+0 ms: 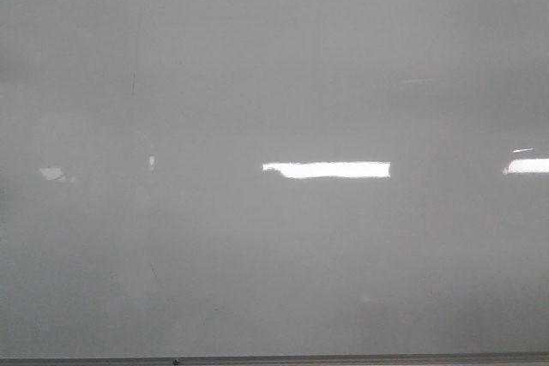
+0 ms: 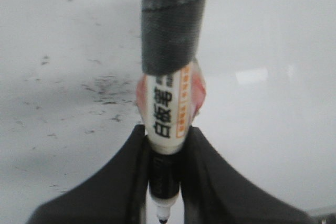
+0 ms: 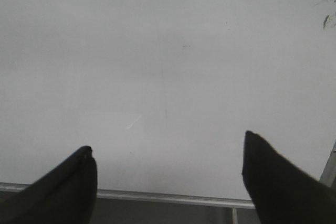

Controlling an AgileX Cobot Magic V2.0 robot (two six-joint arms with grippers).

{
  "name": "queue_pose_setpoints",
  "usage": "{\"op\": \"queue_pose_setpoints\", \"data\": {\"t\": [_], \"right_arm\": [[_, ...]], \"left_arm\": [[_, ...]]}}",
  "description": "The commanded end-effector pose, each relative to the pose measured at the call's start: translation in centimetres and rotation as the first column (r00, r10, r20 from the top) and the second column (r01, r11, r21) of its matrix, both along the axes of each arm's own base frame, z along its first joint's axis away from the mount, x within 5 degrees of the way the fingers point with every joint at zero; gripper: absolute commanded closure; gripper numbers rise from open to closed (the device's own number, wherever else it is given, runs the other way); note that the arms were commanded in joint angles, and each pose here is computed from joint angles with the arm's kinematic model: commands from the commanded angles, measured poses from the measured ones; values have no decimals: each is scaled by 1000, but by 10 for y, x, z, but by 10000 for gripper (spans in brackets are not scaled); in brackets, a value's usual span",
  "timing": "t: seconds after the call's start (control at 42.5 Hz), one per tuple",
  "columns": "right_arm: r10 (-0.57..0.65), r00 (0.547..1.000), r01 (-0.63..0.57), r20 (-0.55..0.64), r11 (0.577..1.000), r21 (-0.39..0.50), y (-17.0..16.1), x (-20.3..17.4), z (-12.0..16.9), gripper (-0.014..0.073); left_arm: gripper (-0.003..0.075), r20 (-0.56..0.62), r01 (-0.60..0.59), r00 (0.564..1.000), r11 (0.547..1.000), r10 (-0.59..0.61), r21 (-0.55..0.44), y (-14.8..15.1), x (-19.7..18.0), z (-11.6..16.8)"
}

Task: Write number 8 on whiteboard

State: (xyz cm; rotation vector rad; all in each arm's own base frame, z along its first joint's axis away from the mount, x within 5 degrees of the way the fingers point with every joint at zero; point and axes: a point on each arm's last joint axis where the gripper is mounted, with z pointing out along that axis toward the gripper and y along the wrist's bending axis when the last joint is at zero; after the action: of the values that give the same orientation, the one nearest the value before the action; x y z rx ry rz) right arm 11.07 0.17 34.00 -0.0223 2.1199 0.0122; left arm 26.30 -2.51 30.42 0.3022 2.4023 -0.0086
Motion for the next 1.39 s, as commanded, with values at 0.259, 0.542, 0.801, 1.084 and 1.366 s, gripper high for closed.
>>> {"op": "queue_pose_setpoints", "data": {"t": [0.259, 0.542, 0.801, 1.084, 1.366], "right_arm": [[59, 994, -58, -91, 998, 16, 6, 16, 17, 4], [369, 906, -390, -207, 918, -71, 37, 39, 11, 4], [757, 603, -795, -253, 598, -104, 98, 40, -3, 4], [884, 436, -898, -167, 413, -154, 149, 42, -11, 4], [906, 407, -912, -117, 397, -102, 180, 53, -11, 4]], "left_arm": [[741, -133, 533, 846, 833, -517, 148, -83, -23, 37], [741, -252, 829, 559, 526, -790, 189, -148, -50, 22], [741, -254, 918, 384, 338, -888, 208, -185, -81, 19], [741, -234, 933, 337, 289, -912, 216, -197, -92, 20], [741, -215, 938, 301, 248, -929, 243, -199, -92, 21]]}}
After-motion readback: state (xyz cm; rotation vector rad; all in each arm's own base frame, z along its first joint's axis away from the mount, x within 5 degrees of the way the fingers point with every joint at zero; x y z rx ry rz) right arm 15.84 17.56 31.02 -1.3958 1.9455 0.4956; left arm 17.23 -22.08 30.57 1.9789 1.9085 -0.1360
